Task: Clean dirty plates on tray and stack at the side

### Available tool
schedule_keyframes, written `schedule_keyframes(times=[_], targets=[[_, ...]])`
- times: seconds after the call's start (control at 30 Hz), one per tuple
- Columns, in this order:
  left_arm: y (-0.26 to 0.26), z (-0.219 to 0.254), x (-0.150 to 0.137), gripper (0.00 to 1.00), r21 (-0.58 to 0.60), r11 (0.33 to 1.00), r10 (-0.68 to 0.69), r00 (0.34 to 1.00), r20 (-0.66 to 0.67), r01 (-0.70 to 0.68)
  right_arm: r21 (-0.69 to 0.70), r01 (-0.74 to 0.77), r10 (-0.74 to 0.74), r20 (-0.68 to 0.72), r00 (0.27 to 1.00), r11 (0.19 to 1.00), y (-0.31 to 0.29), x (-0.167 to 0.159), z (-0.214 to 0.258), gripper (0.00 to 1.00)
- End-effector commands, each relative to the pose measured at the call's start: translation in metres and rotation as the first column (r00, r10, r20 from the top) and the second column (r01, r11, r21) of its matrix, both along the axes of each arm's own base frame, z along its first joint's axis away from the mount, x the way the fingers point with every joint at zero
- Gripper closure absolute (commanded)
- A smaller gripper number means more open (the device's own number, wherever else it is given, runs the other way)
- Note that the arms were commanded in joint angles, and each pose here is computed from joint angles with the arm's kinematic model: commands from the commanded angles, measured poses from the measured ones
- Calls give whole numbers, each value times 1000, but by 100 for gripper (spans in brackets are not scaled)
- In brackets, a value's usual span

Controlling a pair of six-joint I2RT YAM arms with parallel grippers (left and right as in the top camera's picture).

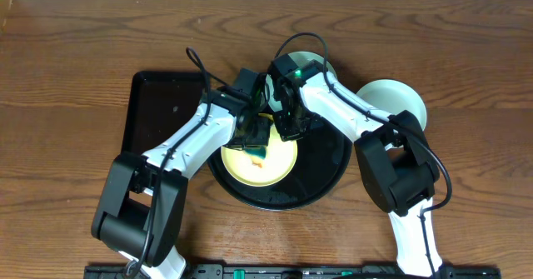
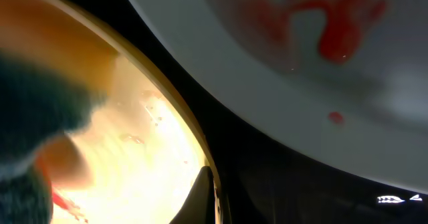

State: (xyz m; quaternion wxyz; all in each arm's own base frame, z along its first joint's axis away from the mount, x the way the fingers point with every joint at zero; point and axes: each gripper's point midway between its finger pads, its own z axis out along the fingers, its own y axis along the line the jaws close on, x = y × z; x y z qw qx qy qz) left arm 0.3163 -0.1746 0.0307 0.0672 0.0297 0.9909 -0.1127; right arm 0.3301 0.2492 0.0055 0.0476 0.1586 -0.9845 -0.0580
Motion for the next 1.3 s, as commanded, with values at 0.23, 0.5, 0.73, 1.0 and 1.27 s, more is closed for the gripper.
schedule_keyframes(times=[0.23, 0.5, 0.73, 1.0, 1.27], targets=[[67, -4, 32, 92, 298, 909, 226, 945, 236, -291, -56, 19, -19, -3, 1000, 998, -8, -3, -8, 99], [42, -21, 9, 93, 221, 973, 37, 993, 108, -61, -56, 18, -19, -4, 1000, 998, -8, -3, -8, 99], [-4, -20, -28, 92, -27, 958, -285, 959, -12, 284, -55, 18, -18, -3, 1000, 998, -8, -3, -8, 99], [-12, -17, -28, 92, -63, 931, -360, 933, 21, 360, -55, 18, -18, -3, 1000, 998, -8, -3, -8, 99], [1, -17, 0, 93, 27, 960, -279, 956, 95, 278, -55, 19, -19, -2, 1000, 998, -8, -3, -8, 99]])
